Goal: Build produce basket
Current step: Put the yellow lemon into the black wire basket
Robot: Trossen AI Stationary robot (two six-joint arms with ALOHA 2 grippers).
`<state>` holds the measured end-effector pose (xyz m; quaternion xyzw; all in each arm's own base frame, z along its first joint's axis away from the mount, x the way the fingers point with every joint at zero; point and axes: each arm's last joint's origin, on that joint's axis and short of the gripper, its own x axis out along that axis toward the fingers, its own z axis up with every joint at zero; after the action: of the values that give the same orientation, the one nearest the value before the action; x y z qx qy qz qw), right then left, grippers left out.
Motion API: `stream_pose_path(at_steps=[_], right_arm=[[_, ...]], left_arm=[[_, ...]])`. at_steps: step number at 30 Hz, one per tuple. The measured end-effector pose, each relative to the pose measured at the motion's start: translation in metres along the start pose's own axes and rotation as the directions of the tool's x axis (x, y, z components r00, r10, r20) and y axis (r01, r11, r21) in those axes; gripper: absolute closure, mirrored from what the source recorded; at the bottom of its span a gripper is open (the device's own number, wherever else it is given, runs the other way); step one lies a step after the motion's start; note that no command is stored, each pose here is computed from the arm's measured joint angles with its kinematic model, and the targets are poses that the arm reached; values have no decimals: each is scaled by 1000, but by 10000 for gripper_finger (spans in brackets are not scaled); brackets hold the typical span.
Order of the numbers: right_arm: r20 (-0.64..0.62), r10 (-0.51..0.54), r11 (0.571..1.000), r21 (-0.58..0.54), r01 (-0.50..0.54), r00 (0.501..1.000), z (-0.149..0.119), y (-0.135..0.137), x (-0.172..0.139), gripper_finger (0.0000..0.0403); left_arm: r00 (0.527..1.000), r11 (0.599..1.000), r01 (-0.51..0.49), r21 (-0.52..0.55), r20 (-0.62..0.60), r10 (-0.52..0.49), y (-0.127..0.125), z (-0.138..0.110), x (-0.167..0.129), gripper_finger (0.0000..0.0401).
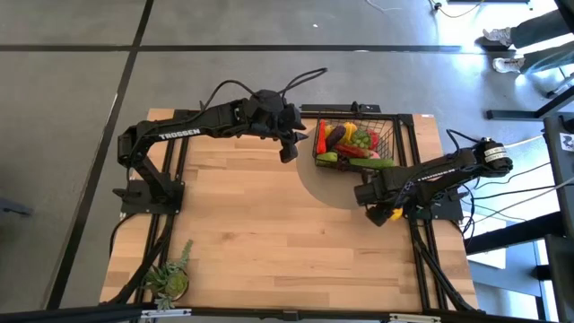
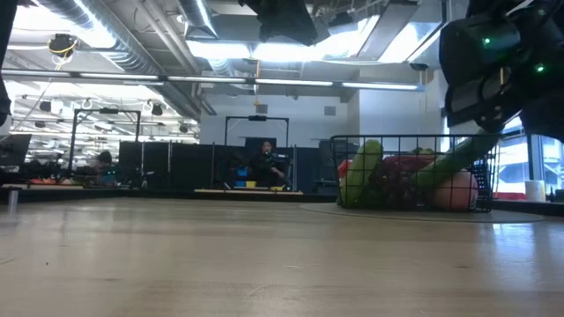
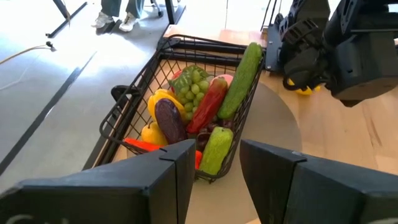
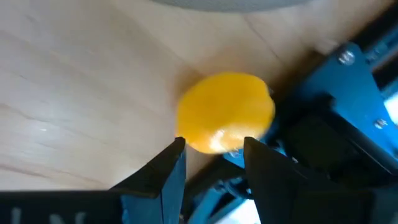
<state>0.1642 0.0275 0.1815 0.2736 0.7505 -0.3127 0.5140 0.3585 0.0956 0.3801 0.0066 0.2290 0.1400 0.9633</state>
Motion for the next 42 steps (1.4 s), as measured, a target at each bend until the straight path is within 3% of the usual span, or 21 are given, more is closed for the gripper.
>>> stream_pose_path(at_steps=[4, 11, 23, 36, 39, 42], right_arm=[[9, 11, 1000, 4, -12, 1000, 1, 1, 0, 250], [-34, 21, 993, 114, -17, 999, 0, -1, 10, 250], [-15, 66, 989, 135, -63, 998, 7, 3, 13, 250], [130, 330, 943, -10, -331, 935, 24, 31, 7, 250], [126, 312, 950, -10, -314, 942, 22, 31, -2, 250], [119, 197, 977, 59, -205, 973, 17, 23, -11, 250]], left_arm=[[1000, 1000, 0, 0, 0, 0, 0, 0, 0, 286], [1000, 1000, 0, 1, 0, 0, 0, 0, 0, 286], [1000, 1000, 9, 2, -2, -9, 0, 0, 0, 286], [1000, 1000, 9, 2, -3, -9, 0, 0, 0, 286], [1000, 1000, 9, 2, -4, -9, 0, 0, 0, 286], [1000, 1000, 9, 2, -6, -9, 0, -1, 0, 286]])
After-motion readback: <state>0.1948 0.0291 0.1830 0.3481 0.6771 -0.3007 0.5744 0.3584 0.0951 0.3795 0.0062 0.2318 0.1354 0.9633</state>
